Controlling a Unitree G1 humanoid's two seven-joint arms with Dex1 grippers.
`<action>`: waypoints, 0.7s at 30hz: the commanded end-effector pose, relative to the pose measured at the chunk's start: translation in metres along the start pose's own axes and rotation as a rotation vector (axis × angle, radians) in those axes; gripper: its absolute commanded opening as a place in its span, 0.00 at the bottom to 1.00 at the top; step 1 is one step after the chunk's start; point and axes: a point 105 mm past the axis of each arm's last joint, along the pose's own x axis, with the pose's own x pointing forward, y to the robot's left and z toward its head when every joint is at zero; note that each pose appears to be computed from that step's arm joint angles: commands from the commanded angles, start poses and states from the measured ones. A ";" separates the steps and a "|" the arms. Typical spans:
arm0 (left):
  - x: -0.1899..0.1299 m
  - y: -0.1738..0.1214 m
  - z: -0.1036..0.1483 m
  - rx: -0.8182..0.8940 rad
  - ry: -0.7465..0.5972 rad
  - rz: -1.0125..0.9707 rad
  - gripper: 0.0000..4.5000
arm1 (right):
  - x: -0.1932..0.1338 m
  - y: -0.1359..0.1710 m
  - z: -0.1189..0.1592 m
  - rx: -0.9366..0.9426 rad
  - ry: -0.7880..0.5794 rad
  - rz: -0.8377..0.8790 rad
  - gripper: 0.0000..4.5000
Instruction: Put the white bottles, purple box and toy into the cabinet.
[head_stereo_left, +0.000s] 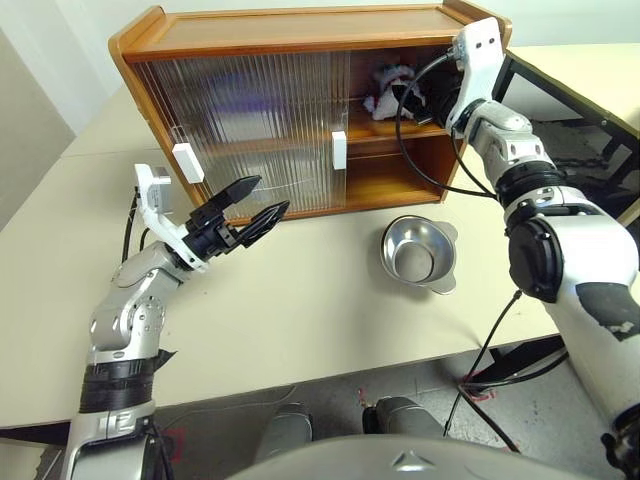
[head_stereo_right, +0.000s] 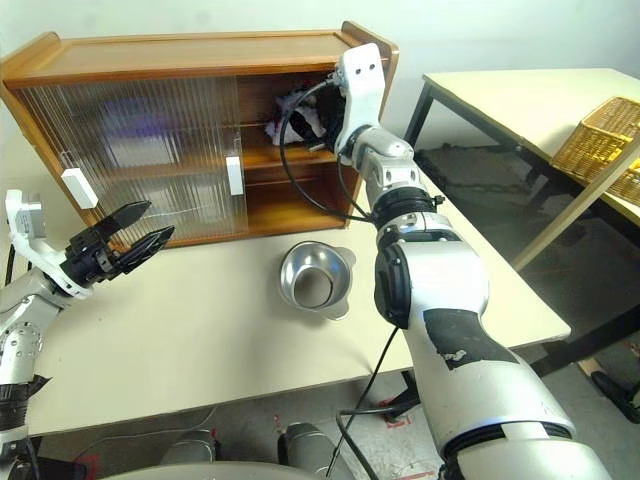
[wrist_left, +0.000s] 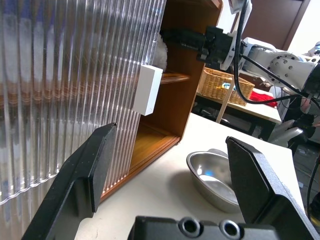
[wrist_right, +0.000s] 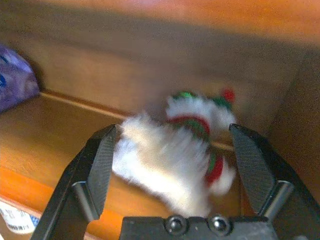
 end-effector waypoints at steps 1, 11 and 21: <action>0.003 -0.003 -0.002 -0.009 0.004 -0.018 1.00 | -0.007 -0.007 0.014 0.005 -0.081 0.018 0.99; 0.001 -0.001 -0.003 -0.013 0.011 -0.017 1.00 | -0.076 -0.001 -0.022 0.061 -0.086 0.156 0.99; 0.001 0.001 -0.002 -0.012 0.013 -0.022 1.00 | -0.135 0.004 -0.055 0.216 0.018 0.135 0.99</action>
